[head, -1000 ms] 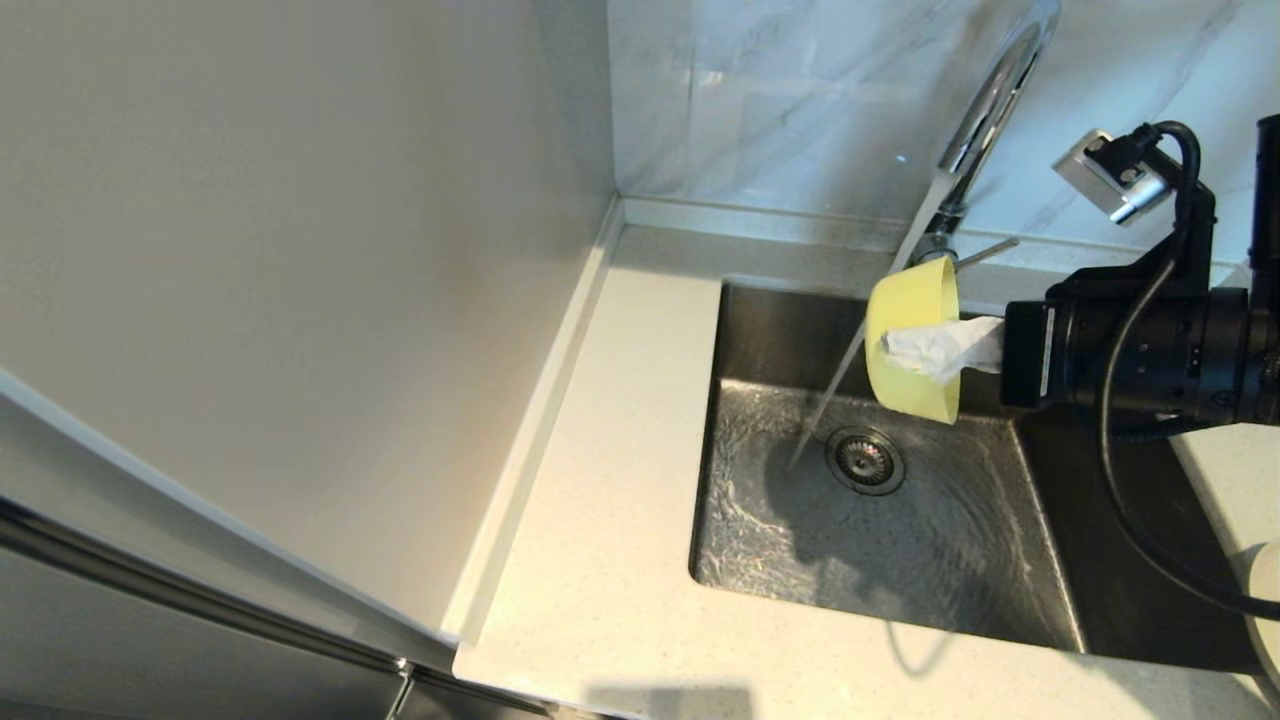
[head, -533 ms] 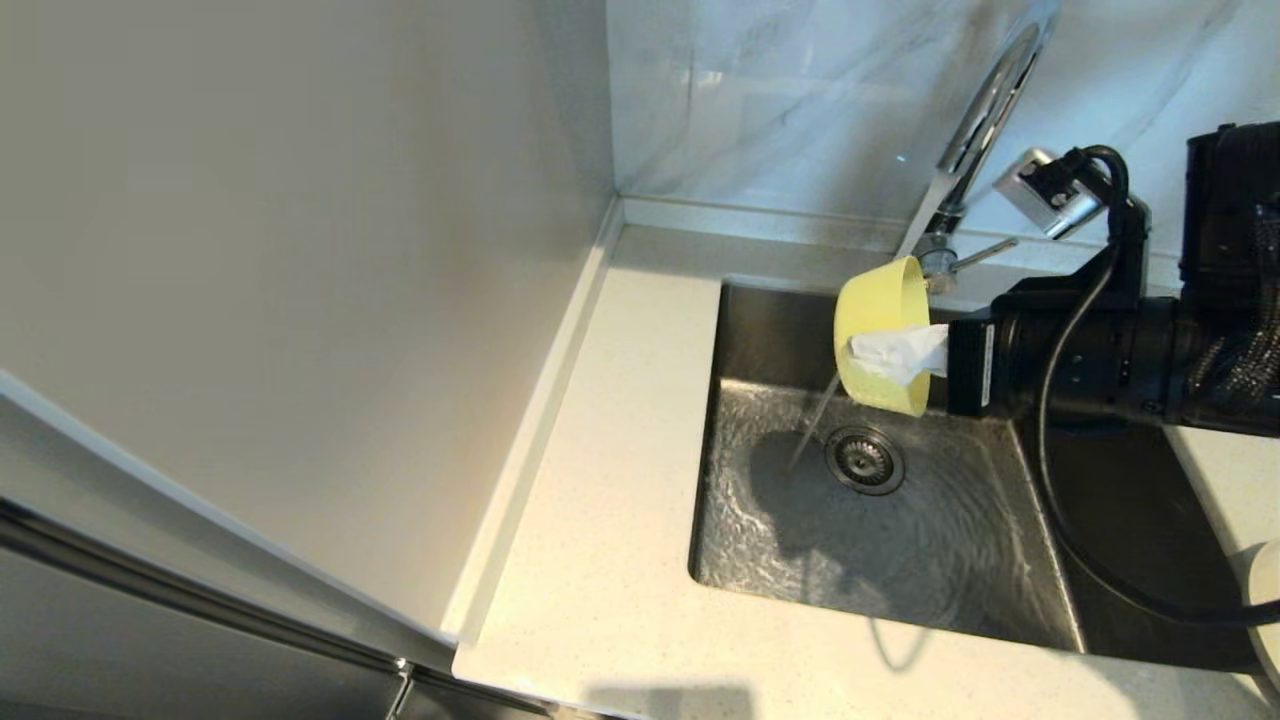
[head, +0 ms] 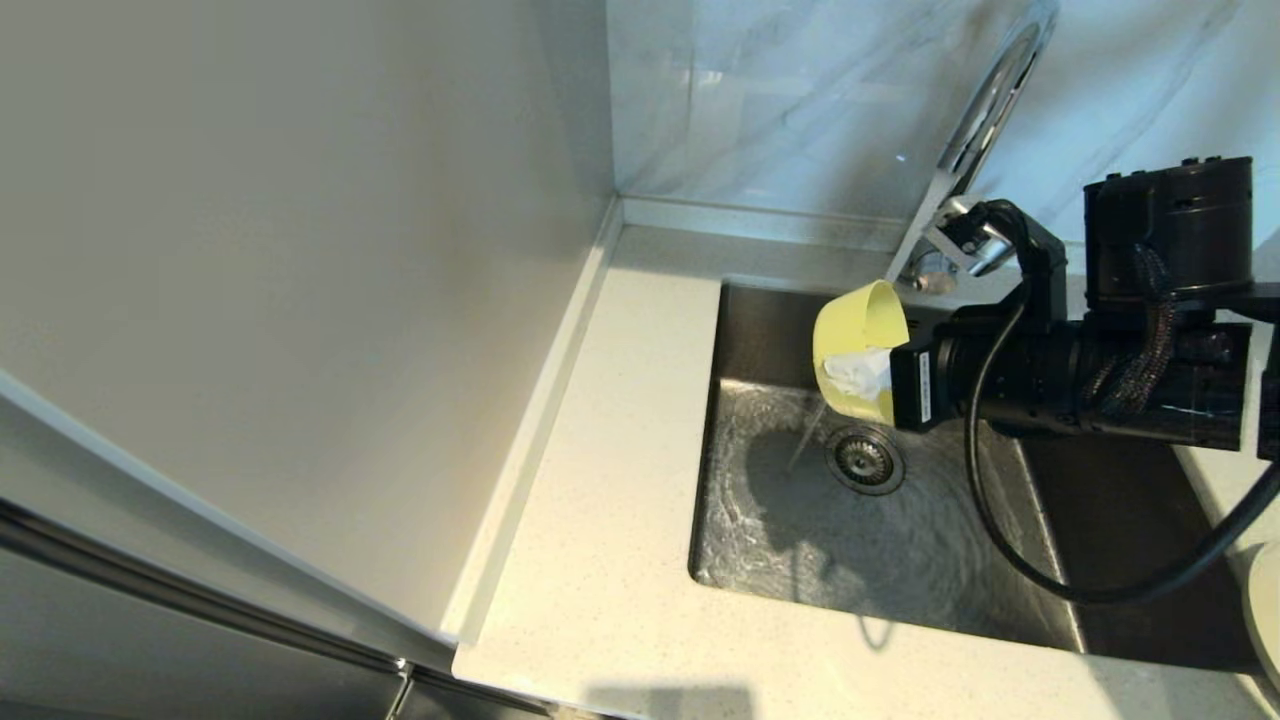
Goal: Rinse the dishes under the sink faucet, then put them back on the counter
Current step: Rinse the bowl
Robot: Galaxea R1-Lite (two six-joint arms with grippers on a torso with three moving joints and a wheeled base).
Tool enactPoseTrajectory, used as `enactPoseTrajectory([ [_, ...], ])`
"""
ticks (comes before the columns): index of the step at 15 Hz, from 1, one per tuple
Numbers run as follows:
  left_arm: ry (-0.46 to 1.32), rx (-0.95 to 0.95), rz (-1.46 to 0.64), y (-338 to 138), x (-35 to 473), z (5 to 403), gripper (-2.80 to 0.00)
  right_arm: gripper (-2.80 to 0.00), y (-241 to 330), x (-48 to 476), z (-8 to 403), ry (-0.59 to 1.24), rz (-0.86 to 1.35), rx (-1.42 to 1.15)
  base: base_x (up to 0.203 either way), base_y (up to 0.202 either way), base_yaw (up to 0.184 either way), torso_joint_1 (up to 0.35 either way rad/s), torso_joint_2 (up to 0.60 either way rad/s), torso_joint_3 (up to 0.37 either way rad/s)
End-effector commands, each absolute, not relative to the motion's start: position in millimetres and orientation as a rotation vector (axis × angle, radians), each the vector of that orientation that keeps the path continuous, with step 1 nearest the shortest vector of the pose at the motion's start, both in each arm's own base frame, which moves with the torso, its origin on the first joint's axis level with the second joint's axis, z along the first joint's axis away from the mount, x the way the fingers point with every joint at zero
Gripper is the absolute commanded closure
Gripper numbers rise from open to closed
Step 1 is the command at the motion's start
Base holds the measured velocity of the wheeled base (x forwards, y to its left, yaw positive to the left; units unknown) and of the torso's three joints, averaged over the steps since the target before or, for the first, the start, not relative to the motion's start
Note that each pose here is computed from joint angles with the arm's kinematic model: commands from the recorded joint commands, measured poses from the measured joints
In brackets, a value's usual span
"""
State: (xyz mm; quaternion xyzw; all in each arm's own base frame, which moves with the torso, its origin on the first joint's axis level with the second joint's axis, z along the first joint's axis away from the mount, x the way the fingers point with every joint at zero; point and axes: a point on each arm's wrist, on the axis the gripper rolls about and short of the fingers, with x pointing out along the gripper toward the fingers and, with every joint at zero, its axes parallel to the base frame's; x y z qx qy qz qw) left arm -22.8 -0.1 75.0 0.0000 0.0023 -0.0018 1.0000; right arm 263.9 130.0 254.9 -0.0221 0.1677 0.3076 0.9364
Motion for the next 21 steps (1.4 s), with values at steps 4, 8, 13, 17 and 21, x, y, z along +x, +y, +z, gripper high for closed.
enactPoseTrajectory([
  [4,0.005,0.0,-0.005,-0.1,-22.8,75.0,0.0,0.0,135.2,275.8,242.5,0.371,0.629,-0.06,0.0,0.0,0.0,0.0,0.0,0.0],
  [8,0.005,0.0,-0.003,-0.1,-22.8,75.0,0.0,0.0,138.3,286.2,243.1,0.363,0.578,-0.068,0.0,0.0,0.0,0.0,0.0,0.0],
  [13,0.005,0.0,-0.003,-0.1,-22.8,75.0,0.0,0.0,139.2,293.7,239.1,0.37,0.491,-0.086,0.0,0.0,0.0,0.0,0.0,0.0],
  [17,0.005,0.0,-0.003,-0.1,-22.8,75.0,0.0,0.0,141.2,302.0,238.0,0.352,0.418,-0.096,0.0,0.0,0.0,0.0,0.0,0.0],
  [21,0.005,0.0,-0.004,-0.1,-22.8,75.0,0.0,0.0,142.5,304.6,238.0,0.348,0.397,-0.1,0.0,0.0,0.0,0.0,0.0,0.0],
])
